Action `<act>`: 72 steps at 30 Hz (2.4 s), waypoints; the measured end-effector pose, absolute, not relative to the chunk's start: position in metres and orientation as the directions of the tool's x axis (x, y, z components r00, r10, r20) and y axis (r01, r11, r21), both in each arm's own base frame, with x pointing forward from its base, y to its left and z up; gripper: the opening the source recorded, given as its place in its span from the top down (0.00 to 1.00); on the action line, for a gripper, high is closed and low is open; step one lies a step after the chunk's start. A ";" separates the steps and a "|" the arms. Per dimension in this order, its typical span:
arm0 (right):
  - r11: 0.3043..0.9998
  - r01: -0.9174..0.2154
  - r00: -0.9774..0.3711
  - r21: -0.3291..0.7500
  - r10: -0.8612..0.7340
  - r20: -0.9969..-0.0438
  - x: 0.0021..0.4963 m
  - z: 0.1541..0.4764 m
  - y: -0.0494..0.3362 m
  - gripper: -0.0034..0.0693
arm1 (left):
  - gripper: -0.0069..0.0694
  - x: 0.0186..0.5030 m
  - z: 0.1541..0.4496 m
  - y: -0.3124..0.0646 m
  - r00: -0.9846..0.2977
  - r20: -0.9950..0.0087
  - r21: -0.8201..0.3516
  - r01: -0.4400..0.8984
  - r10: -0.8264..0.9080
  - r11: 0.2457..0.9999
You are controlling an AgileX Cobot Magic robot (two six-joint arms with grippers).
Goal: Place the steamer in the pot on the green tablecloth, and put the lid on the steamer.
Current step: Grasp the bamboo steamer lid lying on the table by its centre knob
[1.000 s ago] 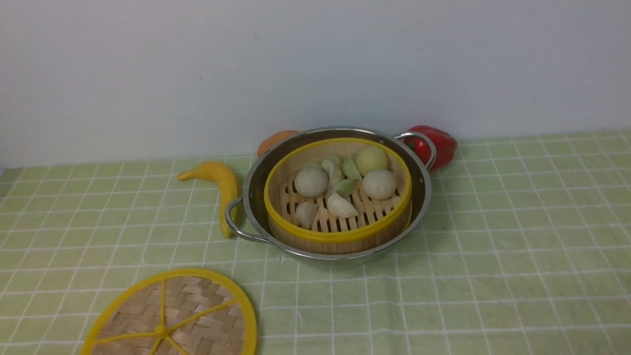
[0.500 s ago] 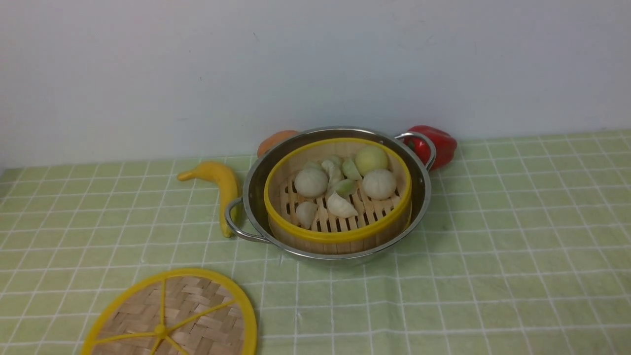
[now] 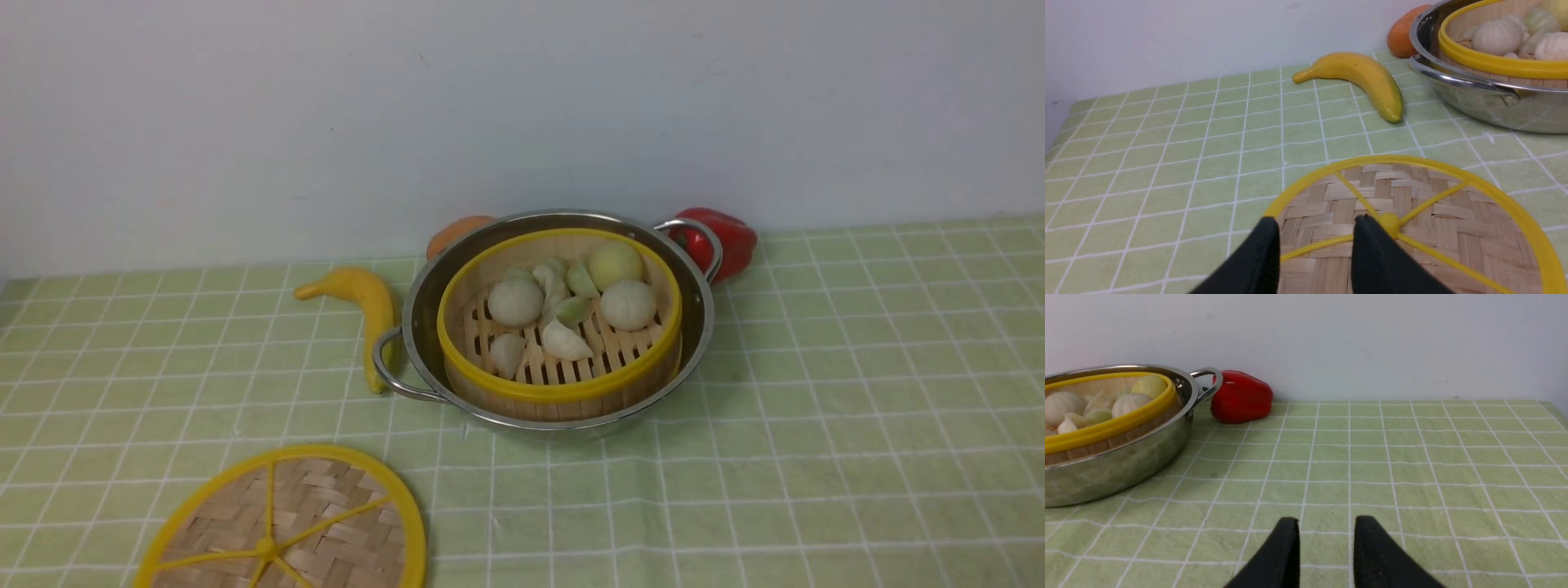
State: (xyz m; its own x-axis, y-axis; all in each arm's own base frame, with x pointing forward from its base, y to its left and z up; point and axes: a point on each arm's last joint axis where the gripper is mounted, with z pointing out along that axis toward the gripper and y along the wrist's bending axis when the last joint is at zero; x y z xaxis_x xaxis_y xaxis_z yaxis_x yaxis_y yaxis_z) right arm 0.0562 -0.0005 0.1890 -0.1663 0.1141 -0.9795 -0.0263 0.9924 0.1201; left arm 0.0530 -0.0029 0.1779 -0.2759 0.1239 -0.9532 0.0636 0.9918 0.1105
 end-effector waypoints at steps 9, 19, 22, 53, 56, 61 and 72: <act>0.997 -0.074 -0.177 0.032 0.018 -0.984 0.056 0.188 0.003 0.62 | 0.59 0.053 0.178 -0.003 -0.276 -0.953 0.110 0.064 0.124 0.992; 0.991 -0.120 -0.196 -0.050 -0.073 -0.978 0.057 0.186 0.005 0.62 | 0.59 0.053 0.178 -0.003 -0.276 -0.953 0.110 0.064 0.124 0.992; 0.992 -0.121 -0.182 -0.037 -0.059 -0.981 0.056 0.187 0.006 0.62 | 0.59 0.053 0.178 -0.003 -0.276 -0.953 0.110 0.064 0.124 0.992; 0.993 -0.119 -0.175 0.002 -0.019 -0.984 0.056 0.187 0.006 0.62 | 0.59 0.053 0.178 -0.003 -0.276 -0.953 0.110 0.064 0.124 0.992; 0.993 -0.119 -0.175 0.002 -0.019 -0.984 0.056 0.187 0.006 0.62 | 0.59 0.053 0.178 -0.003 -0.276 -0.953 0.110 0.064 0.124 0.992; 0.993 -0.119 -0.175 0.002 -0.019 -0.984 0.056 0.187 0.006 0.62 | 0.59 0.053 0.178 -0.003 -0.276 -0.953 0.110 0.064 0.124 0.992; 0.993 -0.115 -0.177 0.021 0.000 -0.984 0.056 0.187 0.006 0.62 | 0.59 0.056 0.197 -0.003 -0.068 -0.998 0.003 0.035 0.005 0.999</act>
State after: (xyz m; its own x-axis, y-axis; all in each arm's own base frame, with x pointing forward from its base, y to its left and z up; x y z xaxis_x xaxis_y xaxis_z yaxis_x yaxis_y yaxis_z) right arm 0.0555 0.0060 0.1875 -0.1773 0.0003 -0.9842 -0.1151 0.9931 0.0210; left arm 0.0565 -0.0033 0.1973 -0.0677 0.0053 -0.9977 0.0348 0.9994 0.0030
